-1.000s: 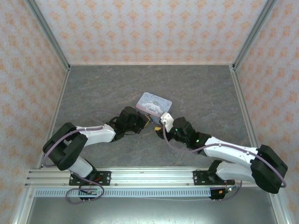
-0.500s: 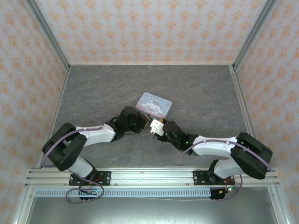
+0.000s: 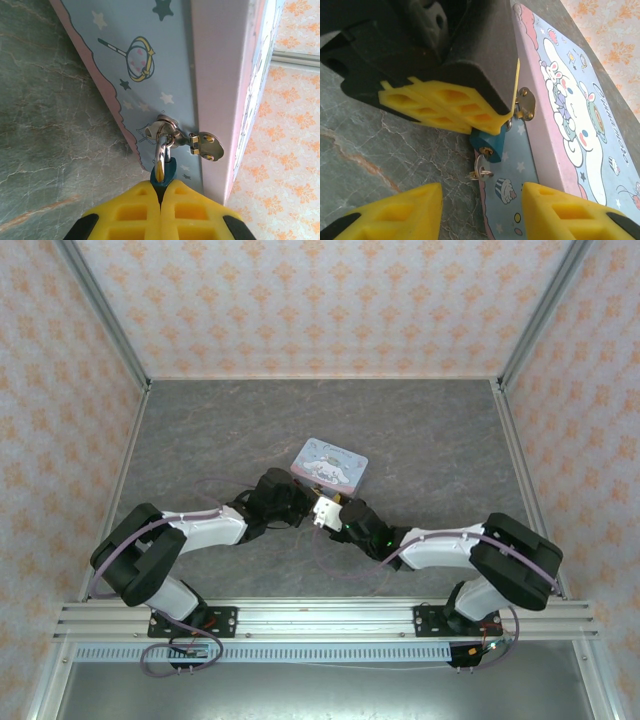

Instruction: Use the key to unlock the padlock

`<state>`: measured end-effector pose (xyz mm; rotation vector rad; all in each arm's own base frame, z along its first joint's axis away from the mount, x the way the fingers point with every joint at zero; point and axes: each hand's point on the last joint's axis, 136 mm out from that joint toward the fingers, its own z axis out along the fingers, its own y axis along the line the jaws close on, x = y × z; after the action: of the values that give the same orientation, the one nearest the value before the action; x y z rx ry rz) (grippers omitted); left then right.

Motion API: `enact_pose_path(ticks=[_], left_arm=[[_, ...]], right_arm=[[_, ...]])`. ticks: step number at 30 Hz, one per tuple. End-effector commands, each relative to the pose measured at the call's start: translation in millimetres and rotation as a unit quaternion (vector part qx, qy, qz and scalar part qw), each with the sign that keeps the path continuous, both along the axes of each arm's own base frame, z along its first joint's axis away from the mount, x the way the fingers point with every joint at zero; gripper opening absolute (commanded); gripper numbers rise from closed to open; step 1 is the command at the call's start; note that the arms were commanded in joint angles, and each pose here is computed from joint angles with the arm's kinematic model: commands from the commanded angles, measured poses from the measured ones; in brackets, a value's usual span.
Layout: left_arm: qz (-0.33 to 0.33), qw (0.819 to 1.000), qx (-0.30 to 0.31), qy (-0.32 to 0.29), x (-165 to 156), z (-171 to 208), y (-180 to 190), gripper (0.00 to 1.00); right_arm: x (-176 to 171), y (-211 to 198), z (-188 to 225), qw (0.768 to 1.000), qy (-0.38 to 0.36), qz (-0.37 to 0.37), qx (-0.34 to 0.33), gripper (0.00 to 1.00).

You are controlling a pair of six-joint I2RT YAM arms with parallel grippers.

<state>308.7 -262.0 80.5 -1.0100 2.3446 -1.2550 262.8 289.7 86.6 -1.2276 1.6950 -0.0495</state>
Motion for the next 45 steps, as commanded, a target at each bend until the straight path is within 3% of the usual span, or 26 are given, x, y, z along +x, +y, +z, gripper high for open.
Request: enact_pose_path(ticks=[1,6,16,26,34,45], left_arm=[[-0.008,0.999,-0.024,-0.022,5,26,-11,0.0],[-0.01,0.999,-0.024,-0.022,4,26,-12,0.0],[-0.011,0.999,-0.022,-0.021,3,25,-12,0.0],[-0.012,1.0,-0.018,-0.017,2,21,-12,0.0],[-0.016,1.0,-0.016,-0.015,1,18,-14,0.0],[-0.02,1.0,-0.01,-0.007,-2,10,-17,0.0]], right_arm=[[10,12,14,0.999,-0.023,-0.008,0.022,0.45],[14,16,13,0.999,-0.027,-0.014,0.025,0.4],[20,11,4,0.999,-0.021,-0.034,0.012,0.0],[17,10,9,0.994,0.049,-0.033,0.09,0.0],[18,17,4,0.974,0.141,-0.033,0.173,0.0],[25,10,1,0.95,0.195,-0.056,0.237,0.0]])
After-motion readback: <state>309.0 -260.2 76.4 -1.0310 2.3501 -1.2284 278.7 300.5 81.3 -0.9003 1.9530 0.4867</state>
